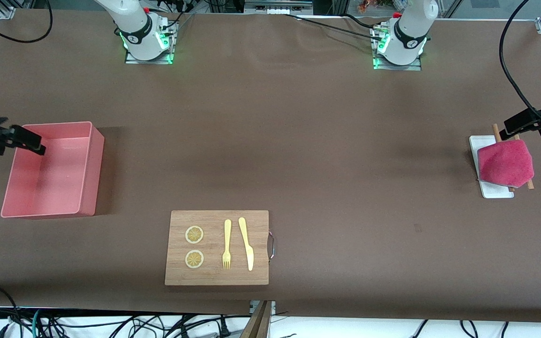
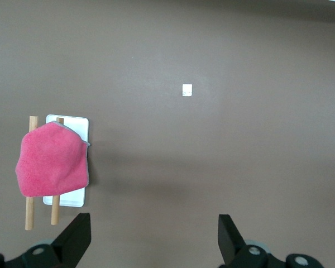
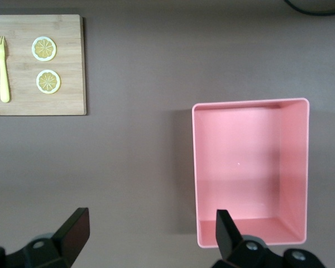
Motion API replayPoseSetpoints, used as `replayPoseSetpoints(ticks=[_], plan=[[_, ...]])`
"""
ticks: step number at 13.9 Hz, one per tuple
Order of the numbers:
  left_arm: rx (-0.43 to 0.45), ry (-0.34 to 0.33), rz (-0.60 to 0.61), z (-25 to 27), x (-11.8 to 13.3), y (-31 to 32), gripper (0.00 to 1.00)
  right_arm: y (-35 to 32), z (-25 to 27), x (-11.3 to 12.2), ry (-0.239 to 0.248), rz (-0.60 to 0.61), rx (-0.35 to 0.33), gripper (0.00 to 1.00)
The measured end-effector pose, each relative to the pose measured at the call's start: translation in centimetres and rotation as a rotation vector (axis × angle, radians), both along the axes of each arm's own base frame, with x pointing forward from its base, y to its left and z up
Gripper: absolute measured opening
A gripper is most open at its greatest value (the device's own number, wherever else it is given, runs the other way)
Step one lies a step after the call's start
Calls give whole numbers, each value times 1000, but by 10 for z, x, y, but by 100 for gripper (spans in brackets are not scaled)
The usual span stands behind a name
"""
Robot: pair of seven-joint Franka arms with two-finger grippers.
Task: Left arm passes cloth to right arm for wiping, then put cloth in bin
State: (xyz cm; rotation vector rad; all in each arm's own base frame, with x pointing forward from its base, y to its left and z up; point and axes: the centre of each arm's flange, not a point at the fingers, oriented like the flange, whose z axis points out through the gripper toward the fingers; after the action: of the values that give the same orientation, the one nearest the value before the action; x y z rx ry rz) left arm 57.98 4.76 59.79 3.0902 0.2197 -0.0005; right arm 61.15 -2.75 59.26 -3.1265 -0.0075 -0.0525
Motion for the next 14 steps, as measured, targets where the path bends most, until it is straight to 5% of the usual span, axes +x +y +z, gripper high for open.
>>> replayPoseSetpoints(ticks=[4, 14], plan=[[0, 0, -2, 0, 0, -1, 100, 19, 9, -15, 7, 57, -79, 100], [3, -34, 10, 13, 1, 6, 100, 21, 2, -15, 29, 61, -79, 100]])
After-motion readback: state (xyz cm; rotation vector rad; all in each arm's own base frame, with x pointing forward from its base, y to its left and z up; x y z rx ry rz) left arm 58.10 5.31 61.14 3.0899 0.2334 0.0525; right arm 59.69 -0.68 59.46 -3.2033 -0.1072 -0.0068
